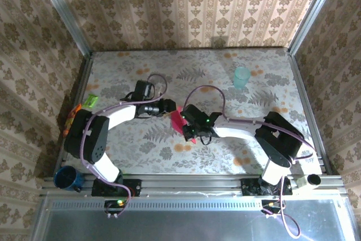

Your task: Fold a paper plane with a square sheet of paper (fold left side to right side)

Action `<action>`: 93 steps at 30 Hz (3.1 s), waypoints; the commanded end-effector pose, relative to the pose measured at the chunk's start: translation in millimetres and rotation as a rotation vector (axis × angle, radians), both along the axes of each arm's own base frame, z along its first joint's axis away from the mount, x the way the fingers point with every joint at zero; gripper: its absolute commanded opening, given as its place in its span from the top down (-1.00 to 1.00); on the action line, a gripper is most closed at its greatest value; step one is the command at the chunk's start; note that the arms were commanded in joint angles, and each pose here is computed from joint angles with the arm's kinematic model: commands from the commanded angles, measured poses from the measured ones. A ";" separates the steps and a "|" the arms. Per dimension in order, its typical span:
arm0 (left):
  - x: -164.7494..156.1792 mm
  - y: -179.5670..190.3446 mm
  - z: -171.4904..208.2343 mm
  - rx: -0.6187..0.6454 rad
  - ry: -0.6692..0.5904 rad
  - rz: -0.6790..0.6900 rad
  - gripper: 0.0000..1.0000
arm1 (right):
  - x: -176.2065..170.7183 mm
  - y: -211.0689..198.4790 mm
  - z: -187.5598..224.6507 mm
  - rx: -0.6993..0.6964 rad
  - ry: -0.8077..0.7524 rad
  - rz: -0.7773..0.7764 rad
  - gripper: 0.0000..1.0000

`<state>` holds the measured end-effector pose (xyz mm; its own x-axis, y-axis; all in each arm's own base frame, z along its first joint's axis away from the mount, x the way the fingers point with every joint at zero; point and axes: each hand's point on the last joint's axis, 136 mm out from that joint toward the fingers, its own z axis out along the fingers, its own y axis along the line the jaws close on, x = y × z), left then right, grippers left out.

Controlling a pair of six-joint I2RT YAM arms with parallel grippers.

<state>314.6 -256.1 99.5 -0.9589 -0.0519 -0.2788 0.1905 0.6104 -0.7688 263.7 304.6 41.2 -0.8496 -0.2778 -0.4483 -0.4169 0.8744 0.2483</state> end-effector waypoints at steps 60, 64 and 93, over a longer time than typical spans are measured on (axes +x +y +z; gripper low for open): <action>-44.4 2.8 -88.4 0.166 0.174 0.016 0.13 | 3.1 26.0 3.2 0.620 0.298 0.011 0.75; -44.8 0.8 -87.8 0.164 0.172 0.010 0.13 | 5.9 18.0 14.8 0.624 0.272 0.004 0.54; -41.5 -1.7 -85.7 0.154 0.171 0.019 0.13 | -20.9 24.6 -4.8 0.445 0.295 0.033 0.23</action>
<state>275.7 -265.4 33.6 -0.9887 -0.0328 -0.1464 0.0864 0.6736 -0.7341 245.7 333.3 38.3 -0.9521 -0.1393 -0.2721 -0.2980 0.6217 0.7244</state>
